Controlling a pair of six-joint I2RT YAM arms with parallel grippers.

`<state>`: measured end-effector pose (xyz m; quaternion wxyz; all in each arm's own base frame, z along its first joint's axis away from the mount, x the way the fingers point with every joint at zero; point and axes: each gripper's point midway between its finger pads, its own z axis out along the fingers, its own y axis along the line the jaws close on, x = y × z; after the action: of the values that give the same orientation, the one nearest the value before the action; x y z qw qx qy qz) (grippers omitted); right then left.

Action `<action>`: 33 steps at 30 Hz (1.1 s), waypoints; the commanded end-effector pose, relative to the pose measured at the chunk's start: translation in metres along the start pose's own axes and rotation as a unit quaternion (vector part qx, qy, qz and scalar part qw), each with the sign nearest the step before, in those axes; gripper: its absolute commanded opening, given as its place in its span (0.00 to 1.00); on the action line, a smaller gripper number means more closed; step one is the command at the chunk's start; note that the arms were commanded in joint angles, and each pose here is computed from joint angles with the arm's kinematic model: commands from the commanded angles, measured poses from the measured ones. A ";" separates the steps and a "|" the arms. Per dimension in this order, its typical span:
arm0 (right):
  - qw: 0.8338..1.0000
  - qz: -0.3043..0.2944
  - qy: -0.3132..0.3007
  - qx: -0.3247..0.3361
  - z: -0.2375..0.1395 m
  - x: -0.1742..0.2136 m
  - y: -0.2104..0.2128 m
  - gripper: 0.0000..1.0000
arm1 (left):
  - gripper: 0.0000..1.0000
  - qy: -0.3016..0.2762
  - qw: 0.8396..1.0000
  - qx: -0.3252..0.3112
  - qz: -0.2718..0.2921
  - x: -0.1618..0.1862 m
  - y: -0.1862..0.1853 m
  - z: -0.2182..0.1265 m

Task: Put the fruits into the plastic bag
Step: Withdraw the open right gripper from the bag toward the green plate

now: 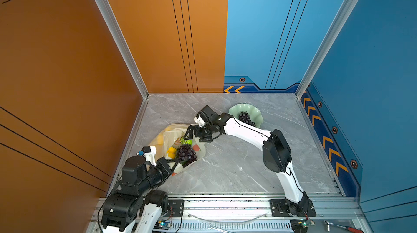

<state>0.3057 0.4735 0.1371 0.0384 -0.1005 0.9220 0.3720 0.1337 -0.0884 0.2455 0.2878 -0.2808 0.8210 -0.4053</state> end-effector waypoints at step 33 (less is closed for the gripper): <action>0.976 -0.029 -0.097 -0.194 -0.184 -0.025 0.099 1.00 | 0.00 0.006 1.000 -0.017 0.005 -0.001 0.006 0.007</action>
<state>0.3110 0.4312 0.3108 0.0825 -0.0979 0.8340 0.5367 0.1353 -0.0886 0.2392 0.2769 -0.2855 0.8260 -0.3996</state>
